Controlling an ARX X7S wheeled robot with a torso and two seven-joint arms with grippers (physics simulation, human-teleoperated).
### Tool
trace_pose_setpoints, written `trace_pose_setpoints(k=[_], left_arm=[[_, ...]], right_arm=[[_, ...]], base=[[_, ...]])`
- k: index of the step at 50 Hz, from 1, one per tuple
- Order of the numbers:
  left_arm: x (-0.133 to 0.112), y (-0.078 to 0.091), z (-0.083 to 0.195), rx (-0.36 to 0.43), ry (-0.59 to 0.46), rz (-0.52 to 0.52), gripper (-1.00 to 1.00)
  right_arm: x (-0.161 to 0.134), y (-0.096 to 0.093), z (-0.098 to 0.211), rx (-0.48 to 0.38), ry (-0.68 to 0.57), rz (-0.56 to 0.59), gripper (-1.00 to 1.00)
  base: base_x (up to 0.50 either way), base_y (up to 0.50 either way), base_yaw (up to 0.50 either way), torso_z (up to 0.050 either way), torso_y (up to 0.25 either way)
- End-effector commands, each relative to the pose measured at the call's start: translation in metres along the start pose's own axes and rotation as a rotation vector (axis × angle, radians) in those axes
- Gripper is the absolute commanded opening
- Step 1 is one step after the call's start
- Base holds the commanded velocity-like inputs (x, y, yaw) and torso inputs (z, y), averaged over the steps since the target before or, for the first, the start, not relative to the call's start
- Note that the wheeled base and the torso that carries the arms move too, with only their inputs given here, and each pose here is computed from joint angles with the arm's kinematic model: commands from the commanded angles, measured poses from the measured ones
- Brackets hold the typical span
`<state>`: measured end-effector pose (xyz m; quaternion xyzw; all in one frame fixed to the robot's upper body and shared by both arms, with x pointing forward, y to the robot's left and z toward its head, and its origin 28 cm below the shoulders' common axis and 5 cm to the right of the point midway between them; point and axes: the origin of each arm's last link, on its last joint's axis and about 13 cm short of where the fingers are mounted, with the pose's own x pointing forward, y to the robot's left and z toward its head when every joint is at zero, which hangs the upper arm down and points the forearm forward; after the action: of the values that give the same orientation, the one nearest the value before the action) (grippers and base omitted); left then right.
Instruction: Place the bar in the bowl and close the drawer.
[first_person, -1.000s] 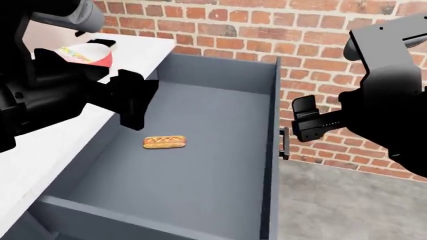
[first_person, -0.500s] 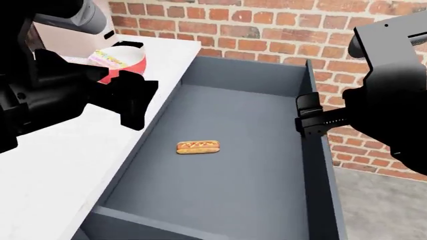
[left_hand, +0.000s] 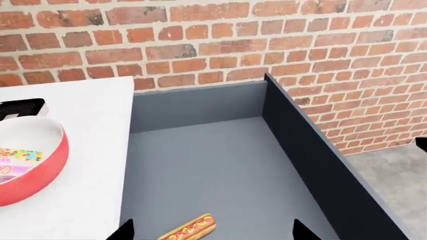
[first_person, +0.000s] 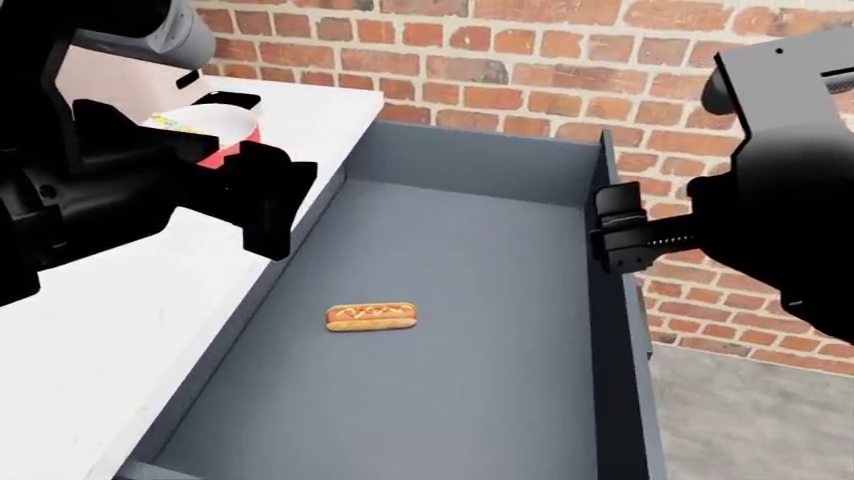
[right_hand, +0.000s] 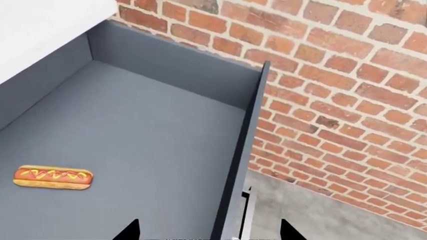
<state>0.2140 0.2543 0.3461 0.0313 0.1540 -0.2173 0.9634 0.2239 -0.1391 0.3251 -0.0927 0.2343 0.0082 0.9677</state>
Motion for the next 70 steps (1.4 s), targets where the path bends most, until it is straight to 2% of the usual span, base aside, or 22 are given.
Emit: trace_pose_setpoints(k=[1,6,16,28,38,47,58,64,70], left_arm=[[0.000,0.000,0.000,-0.002,0.000,0.002,1.00],[0.000,0.000,0.001,-0.001,0.001,0.004,1.00],[0.003,0.001,0.000,0.005,0.004,0.011,1.00],[0.007,0.007,-0.013,0.017,0.000,0.062,1.00],[0.009,0.008,-0.017,0.010,0.009,0.060,1.00],[0.011,0.006,-0.017,0.014,0.016,0.051,1.00],[0.012,0.005,-0.017,0.017,0.018,0.052,1.00],[0.012,0.004,-0.017,0.018,0.021,0.051,1.00],[0.012,0.004,-0.017,0.021,0.022,0.052,1.00]], right_arm=[[0.002,-0.006,0.002,0.052,0.021,-0.002,1.00],[0.004,-0.023,0.002,0.121,0.034,-0.032,1.00],[0.003,-0.050,-0.017,0.207,0.032,-0.079,1.00],[-0.004,-0.066,-0.059,0.267,0.042,-0.095,1.00],[-0.008,-0.085,-0.092,0.372,0.044,-0.126,1.00],[0.020,-0.101,-0.134,0.502,0.064,-0.115,1.00],[0.034,-0.119,-0.196,0.649,0.048,-0.073,1.00],[0.040,-0.122,-0.216,0.687,0.069,0.078,1.00],[0.055,-0.123,-0.237,0.692,0.075,0.138,1.00]], base=[[0.00,0.00,0.00,0.000,0.000],[0.00,0.00,0.00,0.000,0.000],[0.00,0.00,0.00,0.000,0.000],[0.00,0.00,0.00,0.000,0.000],[0.00,0.00,0.00,0.000,0.000],[0.00,0.00,0.00,0.000,0.000],[0.00,0.00,0.00,0.000,0.000],[0.00,0.00,0.00,0.000,0.000],[0.00,0.00,0.00,0.000,0.000]])
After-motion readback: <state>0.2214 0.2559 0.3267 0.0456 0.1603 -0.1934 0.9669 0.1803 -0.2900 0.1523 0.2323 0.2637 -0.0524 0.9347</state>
